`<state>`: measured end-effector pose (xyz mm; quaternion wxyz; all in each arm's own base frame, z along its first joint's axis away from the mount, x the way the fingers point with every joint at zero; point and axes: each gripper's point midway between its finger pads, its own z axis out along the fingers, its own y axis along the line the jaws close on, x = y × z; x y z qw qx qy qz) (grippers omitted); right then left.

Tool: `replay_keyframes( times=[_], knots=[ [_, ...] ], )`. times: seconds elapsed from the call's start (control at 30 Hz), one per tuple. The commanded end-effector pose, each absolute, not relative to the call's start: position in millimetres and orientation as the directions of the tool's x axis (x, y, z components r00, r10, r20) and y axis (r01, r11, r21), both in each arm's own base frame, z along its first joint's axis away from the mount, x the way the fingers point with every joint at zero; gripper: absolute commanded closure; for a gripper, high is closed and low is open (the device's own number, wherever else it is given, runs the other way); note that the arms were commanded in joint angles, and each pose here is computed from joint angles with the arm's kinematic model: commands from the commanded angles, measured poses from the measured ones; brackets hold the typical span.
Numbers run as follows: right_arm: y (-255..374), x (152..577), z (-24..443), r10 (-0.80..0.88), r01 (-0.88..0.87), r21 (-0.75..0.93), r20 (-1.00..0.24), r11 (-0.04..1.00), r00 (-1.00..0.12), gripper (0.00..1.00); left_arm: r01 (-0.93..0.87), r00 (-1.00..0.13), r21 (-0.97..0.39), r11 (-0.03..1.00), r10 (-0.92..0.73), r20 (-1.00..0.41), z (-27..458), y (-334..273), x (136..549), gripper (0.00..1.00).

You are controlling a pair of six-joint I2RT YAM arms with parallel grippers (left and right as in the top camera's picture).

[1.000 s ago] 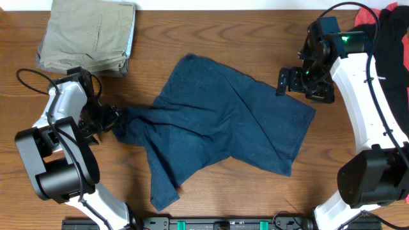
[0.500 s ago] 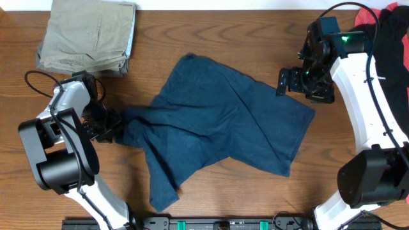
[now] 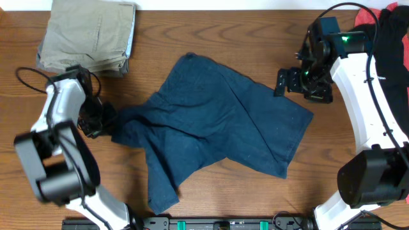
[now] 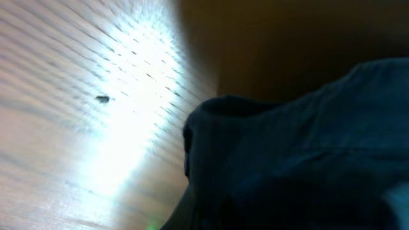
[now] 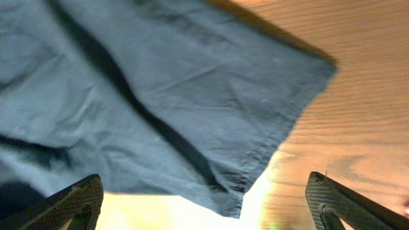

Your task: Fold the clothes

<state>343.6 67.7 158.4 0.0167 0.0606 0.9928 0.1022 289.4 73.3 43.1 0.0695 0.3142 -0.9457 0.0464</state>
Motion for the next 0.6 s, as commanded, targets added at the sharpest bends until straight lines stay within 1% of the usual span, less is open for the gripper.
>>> replay_keyframes(
  times=[0.0, 0.07, 0.1, 0.17, 0.23, 0.37, 0.43, 0.57],
  knots=[
    [120.3, 330.7, 170.7, -0.1, -0.107, 0.406, -0.038, 0.908, -0.994, 0.01, -0.595, -0.803, -0.112, 0.796, -0.595, 0.033, 83.3, 75.5, 305.4, 0.94],
    [144.5, 322.3, 177.1, -0.199, -0.204, 0.479, -0.063, 0.854, -0.978, 0.01, -0.591, -0.803, -0.122, 0.797, -0.596, 0.003, 91.4, 76.0, 307.1, 0.94],
    [154.7, 318.3, 178.2, -0.238, -0.243, 0.489, -0.073, 0.838, -0.969, 0.02, -0.59, -0.803, -0.125, 0.797, -0.596, -0.006, 94.1, 76.2, 307.5, 0.94],
    [174.2, 309.2, 177.9, -0.317, -0.319, 0.484, -0.089, 0.815, -0.944, 0.04, -0.59, -0.803, -0.126, 0.797, -0.596, -0.009, 95.3, 76.1, 307.3, 0.94],
    [196.1, 299.2, 177.6, -0.393, -0.395, 0.475, -0.108, 0.786, -0.913, 0.09, -0.59, -0.803, -0.125, 0.797, -0.596, -0.006, 94.3, 76.0, 306.8, 0.94],
    [248.8, 280.4, 179.0, -0.527, -0.547, 0.459, -0.185, 0.7, -0.829, 0.15, -0.591, -0.803, -0.123, 0.797, -0.596, 0.0, 92.7, 75.7, 306.1, 0.94],
    [273.6, 272.1, 178.5, -0.563, -0.597, 0.435, -0.221, 0.674, -0.796, 0.15, -0.591, -0.803, -0.123, 0.797, -0.596, 0.0, 92.7, 75.7, 306.1, 0.94],
    [319.0, 253.5, 169.8, -0.573, -0.627, 0.393, -0.26, 0.673, -0.778, 0.13, -0.592, -0.803, -0.122, 0.797, -0.596, 0.004, 92.6, 75.5, 305.3, 0.94]
  ],
)
